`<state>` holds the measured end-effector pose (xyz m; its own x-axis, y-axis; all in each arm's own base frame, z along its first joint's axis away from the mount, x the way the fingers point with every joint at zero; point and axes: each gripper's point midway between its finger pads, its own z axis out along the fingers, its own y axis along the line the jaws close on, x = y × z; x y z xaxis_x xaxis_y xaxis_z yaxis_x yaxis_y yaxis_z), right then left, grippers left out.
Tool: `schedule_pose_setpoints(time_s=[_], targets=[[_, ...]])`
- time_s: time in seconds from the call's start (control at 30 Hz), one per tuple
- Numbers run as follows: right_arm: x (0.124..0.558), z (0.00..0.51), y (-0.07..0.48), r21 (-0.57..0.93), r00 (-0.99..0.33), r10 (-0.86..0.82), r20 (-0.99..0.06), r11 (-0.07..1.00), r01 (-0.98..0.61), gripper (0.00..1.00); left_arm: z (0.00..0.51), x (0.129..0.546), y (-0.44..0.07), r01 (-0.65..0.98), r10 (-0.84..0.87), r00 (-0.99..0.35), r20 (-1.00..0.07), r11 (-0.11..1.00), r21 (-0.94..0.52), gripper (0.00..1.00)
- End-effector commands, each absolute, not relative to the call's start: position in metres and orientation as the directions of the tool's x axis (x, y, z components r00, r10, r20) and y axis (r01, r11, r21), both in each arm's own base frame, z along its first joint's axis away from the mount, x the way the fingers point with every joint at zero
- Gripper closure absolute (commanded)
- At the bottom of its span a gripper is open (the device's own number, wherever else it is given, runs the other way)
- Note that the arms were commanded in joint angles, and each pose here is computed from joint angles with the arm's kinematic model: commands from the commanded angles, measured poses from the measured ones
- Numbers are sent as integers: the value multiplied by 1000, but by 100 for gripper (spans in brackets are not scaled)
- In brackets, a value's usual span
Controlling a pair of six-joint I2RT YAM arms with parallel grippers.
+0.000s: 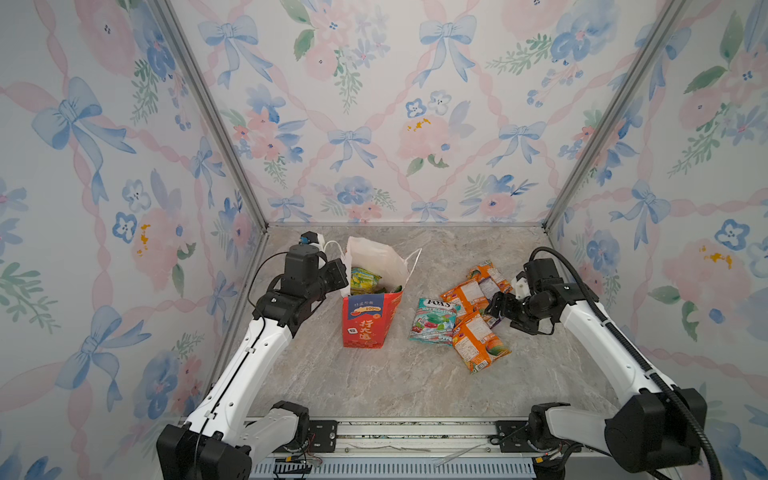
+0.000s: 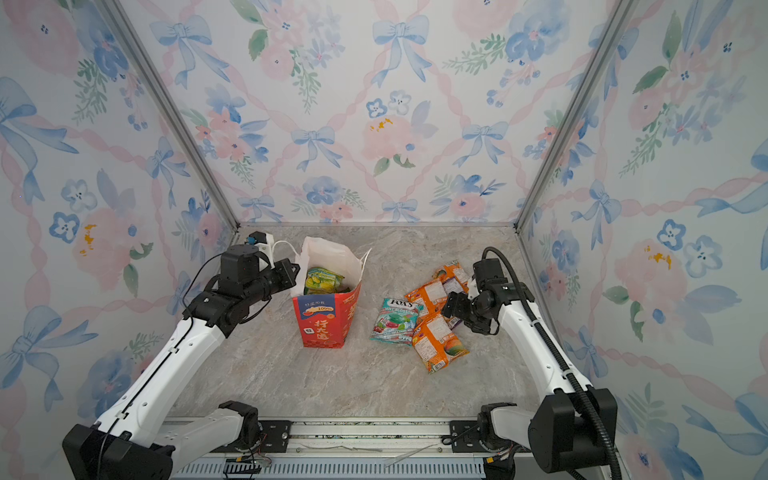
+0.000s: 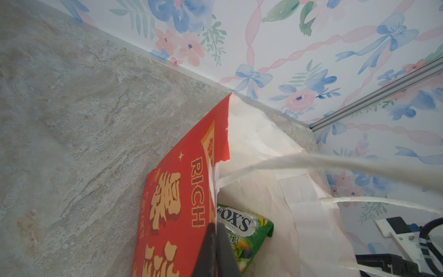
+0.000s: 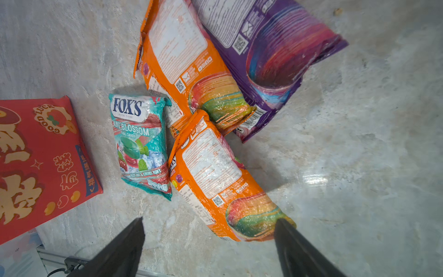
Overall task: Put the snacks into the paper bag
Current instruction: 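Lower the open right gripper onto the orange candy bag's top edge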
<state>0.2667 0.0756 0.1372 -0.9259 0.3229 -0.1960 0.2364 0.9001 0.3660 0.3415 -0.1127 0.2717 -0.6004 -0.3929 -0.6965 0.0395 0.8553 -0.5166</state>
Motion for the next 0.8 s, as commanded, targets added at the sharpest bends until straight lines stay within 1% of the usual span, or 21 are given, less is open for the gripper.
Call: schedule_pose_setpoints(time_s=[0.0, 0.33, 0.4, 0.5, 0.6, 0.77], targets=[[267, 124, 83, 395, -941, 299, -159, 893, 217, 12, 271, 340, -113, 48, -379, -598, -706, 863, -503, 100], [256, 94, 75, 351, -953, 292, -86, 904, 245, 10, 269, 340, -113, 45, -378, -602, -703, 863, -503, 100], [254, 89, 69, 335, -948, 309, -78, 904, 267, 8, 269, 340, -113, 44, -379, -603, -702, 863, -504, 100], [250, 80, 65, 327, -950, 310, -41, 903, 280, 2, 269, 341, -114, 46, -379, -604, -701, 862, -505, 100], [246, 69, 63, 314, -953, 302, -15, 906, 283, 2, 268, 340, -113, 44, -379, -606, -700, 862, -504, 100], [244, 55, 61, 337, -947, 322, 15, 890, 308, 0, 265, 340, -113, 36, -383, -607, -697, 862, -505, 100]])
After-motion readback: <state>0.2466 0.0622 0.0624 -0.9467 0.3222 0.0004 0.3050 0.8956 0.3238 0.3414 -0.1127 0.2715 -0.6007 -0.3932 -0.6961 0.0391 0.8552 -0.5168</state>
